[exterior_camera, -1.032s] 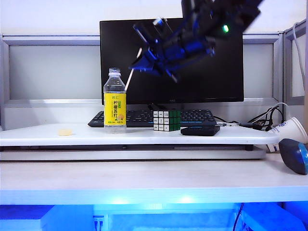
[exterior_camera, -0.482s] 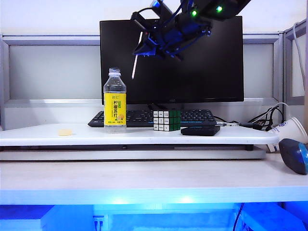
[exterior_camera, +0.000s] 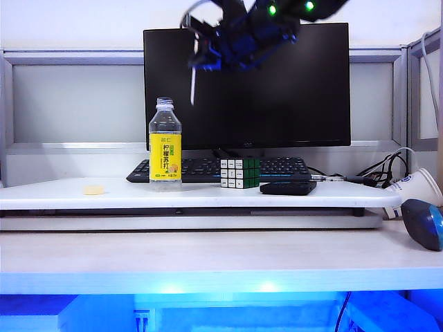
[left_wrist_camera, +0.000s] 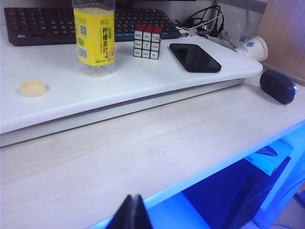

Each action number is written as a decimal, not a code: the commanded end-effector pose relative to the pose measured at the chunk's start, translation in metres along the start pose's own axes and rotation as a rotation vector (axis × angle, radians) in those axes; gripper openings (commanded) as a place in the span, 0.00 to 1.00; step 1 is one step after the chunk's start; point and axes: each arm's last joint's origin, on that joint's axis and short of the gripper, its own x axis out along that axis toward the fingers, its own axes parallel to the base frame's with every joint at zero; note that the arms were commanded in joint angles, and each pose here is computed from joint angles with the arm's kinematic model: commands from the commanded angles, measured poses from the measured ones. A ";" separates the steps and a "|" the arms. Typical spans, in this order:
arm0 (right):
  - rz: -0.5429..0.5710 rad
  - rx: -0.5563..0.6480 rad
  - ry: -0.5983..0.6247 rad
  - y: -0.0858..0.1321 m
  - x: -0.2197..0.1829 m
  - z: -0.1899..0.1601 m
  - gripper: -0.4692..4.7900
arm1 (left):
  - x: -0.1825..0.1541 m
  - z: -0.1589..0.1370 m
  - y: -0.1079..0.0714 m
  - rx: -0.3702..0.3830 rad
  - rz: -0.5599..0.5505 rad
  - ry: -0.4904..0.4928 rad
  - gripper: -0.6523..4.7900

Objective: Grab a stick from the table and stick it in a plastic bottle.

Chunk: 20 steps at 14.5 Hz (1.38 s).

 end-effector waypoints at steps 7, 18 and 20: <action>0.043 -0.064 -0.081 0.010 0.040 0.021 0.08 | 0.000 0.001 0.000 0.007 0.003 0.001 0.11; 0.022 -0.133 -0.116 0.015 0.047 0.021 0.08 | 0.000 0.000 0.000 0.006 0.004 0.001 0.11; 0.021 -0.134 -0.121 0.013 0.051 0.014 0.08 | 0.000 0.000 0.000 0.006 0.004 0.001 0.11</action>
